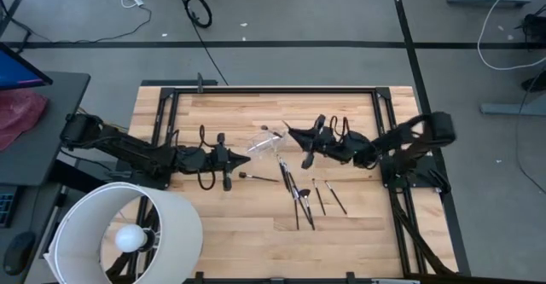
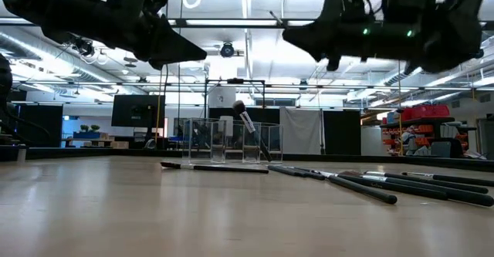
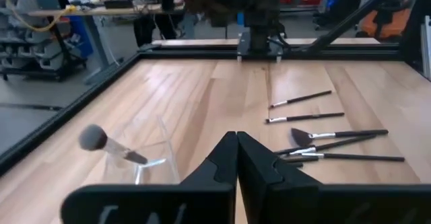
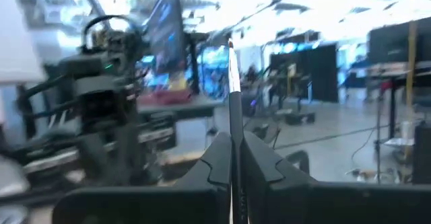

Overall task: Put items in baskets/containers
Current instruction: Put the black eyeshadow brush into the transparent organizer

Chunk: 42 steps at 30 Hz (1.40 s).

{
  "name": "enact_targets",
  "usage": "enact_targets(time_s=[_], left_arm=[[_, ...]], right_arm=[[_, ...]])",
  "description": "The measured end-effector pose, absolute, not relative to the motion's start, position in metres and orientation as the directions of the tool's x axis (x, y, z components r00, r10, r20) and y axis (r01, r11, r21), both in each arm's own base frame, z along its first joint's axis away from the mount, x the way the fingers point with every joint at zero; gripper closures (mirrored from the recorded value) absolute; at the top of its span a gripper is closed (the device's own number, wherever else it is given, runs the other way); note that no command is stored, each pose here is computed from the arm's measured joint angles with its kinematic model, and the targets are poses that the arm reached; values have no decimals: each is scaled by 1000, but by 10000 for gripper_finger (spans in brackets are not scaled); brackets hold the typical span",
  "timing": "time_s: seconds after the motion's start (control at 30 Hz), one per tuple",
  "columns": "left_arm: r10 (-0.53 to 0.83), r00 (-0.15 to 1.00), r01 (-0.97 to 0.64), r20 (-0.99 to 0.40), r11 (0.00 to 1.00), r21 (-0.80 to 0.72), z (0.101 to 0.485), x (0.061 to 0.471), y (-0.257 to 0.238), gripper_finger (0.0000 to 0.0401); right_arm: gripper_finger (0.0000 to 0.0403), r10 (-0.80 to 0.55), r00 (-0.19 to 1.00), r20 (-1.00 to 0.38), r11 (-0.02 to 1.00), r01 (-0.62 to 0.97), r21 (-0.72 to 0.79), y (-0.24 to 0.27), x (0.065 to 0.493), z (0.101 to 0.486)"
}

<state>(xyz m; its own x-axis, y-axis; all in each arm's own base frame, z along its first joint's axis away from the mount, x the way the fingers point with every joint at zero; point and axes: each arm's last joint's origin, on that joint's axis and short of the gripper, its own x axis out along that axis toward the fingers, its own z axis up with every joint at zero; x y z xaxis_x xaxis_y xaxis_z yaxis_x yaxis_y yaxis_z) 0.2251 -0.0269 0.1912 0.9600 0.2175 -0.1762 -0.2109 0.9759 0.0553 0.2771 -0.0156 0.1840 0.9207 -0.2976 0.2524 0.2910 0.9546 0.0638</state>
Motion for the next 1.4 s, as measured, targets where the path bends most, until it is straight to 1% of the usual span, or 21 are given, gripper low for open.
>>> enact_targets(time_s=[0.1,0.23,0.33,0.5,0.7,0.8,0.9,1.03,1.13,1.27,1.4], left_arm=[[230,958,-223,-170,973,56,192,226,-24,392],[253,954,-248,-162,967,53,193,226,-19,392],[265,949,-259,-171,964,55,192,226,-16,392],[283,943,-279,-178,959,43,191,226,-12,392],[292,942,-291,-164,956,31,192,227,-10,385],[292,945,-291,-146,956,27,194,227,-10,362],[294,949,-294,-116,956,16,197,228,-9,327],[330,943,-331,-40,944,-1,205,228,-4,279],[346,938,-346,15,938,5,211,228,0,251],[324,946,-324,27,946,9,212,229,1,231],[290,957,-290,29,957,11,212,229,0,231]], right_arm=[[390,-300,929,218,954,295,53,-24,292,164],[390,-215,942,258,976,202,79,-32,324,156],[390,-162,952,259,985,143,94,-35,343,153],[390,7,965,263,995,-33,97,-31,358,153],[390,29,975,221,992,-55,113,-31,362,151],[390,30,981,194,993,-52,107,-31,362,149],[390,39,980,196,993,-60,102,-31,362,149],[390,53,977,204,992,-75,98,-30,362,150],[390,71,977,203,991,-92,96,-29,362,150],[390,75,977,202,991,-96,95,-29,362,150],[390,74,978,197,991,-94,95,-29,362,149]])
